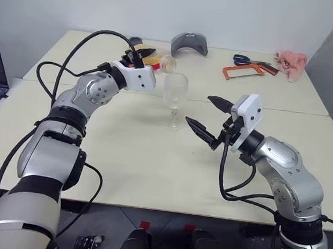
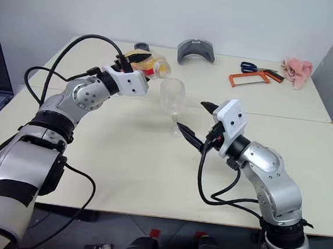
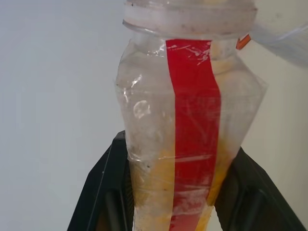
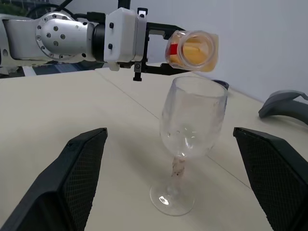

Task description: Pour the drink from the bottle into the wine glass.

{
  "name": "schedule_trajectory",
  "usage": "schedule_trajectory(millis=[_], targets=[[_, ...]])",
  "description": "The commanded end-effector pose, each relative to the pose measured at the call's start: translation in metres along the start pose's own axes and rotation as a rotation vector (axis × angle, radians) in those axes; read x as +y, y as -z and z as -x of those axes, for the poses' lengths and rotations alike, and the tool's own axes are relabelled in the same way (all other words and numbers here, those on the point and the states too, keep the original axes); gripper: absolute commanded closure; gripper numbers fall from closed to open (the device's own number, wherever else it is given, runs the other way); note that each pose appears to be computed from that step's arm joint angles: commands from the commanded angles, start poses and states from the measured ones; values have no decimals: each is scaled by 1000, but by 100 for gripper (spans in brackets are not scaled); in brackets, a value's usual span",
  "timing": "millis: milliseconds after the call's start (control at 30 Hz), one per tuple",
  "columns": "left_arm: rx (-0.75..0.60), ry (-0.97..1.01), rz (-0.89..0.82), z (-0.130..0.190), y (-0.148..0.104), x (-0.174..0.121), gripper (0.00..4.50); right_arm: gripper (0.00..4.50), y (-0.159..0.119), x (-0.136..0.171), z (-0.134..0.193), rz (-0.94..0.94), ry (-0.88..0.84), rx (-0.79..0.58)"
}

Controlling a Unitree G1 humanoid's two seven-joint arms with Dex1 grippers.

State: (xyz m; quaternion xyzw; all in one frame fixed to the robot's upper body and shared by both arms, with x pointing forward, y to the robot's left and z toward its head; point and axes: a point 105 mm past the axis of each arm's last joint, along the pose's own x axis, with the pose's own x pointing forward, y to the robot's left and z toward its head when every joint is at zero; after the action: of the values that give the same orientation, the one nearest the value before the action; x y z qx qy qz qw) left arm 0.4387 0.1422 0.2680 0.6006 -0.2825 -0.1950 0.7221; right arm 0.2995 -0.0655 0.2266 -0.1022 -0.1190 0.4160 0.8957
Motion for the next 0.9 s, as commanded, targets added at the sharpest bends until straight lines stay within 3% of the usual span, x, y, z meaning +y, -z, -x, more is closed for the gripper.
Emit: schedule_trajectory(millis=[33, 900], targets=[[-37, -91, -86, -3, -9, 34, 281, 0, -6, 2, 1, 22, 0, -29], [-8, -106, -292, -7, -5, 43, 281, 0, 6, -3, 6, 52, 34, -24]])
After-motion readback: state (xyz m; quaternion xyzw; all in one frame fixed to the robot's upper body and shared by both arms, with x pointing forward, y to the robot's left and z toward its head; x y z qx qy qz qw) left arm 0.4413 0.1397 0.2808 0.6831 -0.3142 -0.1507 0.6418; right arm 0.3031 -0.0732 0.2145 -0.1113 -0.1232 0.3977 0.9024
